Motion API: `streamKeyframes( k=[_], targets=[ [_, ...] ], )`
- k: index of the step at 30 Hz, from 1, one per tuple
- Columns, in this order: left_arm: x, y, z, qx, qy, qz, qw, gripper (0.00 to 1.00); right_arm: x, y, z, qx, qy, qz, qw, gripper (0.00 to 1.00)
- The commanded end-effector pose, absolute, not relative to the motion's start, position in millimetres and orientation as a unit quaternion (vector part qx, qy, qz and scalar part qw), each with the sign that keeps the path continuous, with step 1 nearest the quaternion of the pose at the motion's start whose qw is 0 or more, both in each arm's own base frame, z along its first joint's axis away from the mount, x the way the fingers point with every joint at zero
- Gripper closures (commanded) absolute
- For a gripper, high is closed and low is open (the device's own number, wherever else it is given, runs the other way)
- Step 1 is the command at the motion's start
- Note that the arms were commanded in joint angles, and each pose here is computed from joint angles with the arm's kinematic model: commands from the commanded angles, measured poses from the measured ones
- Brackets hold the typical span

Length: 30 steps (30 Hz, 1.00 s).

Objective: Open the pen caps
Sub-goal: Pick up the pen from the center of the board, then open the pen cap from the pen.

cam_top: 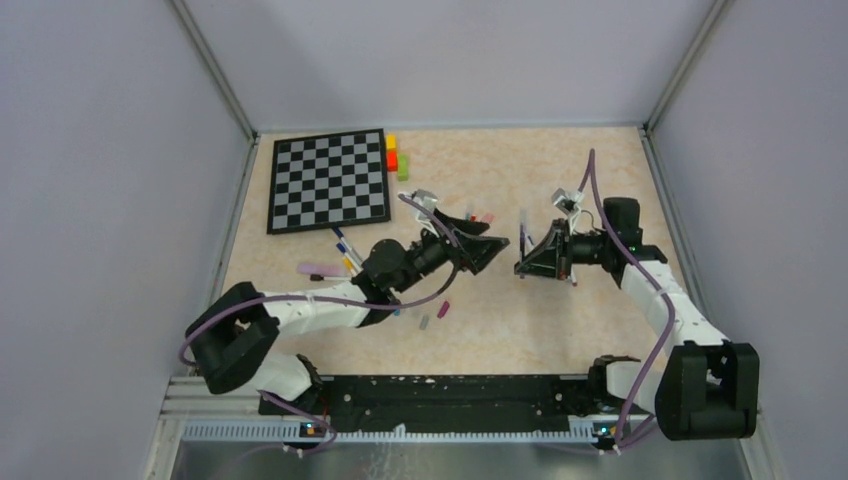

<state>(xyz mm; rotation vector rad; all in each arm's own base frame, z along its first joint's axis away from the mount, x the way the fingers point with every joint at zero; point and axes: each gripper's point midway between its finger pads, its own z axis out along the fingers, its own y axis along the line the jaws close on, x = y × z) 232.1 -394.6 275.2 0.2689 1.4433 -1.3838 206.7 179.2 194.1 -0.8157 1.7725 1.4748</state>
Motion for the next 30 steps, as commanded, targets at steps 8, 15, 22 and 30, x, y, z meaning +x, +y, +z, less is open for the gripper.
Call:
streamKeyframes(
  k=[8,15,22,30],
  targets=[
    [208,-352,297,0.223,0.558,-0.646,0.471,0.01,174,187,175,-0.448,0.644,0.523,0.334,1.0],
    [187,-364,290,0.286,0.535,-0.673,0.423,0.08,155,198,167,-0.481,0.621,0.538,0.304,1.0],
    [175,-378,279,0.297,0.514,-0.699,0.399,0.24,147,202,169,-0.484,0.61,0.554,0.294,1.0],
    [170,-394,277,0.299,0.493,-0.724,0.38,0.44,146,203,167,-0.481,0.613,0.558,0.286,1.0]
  ],
)
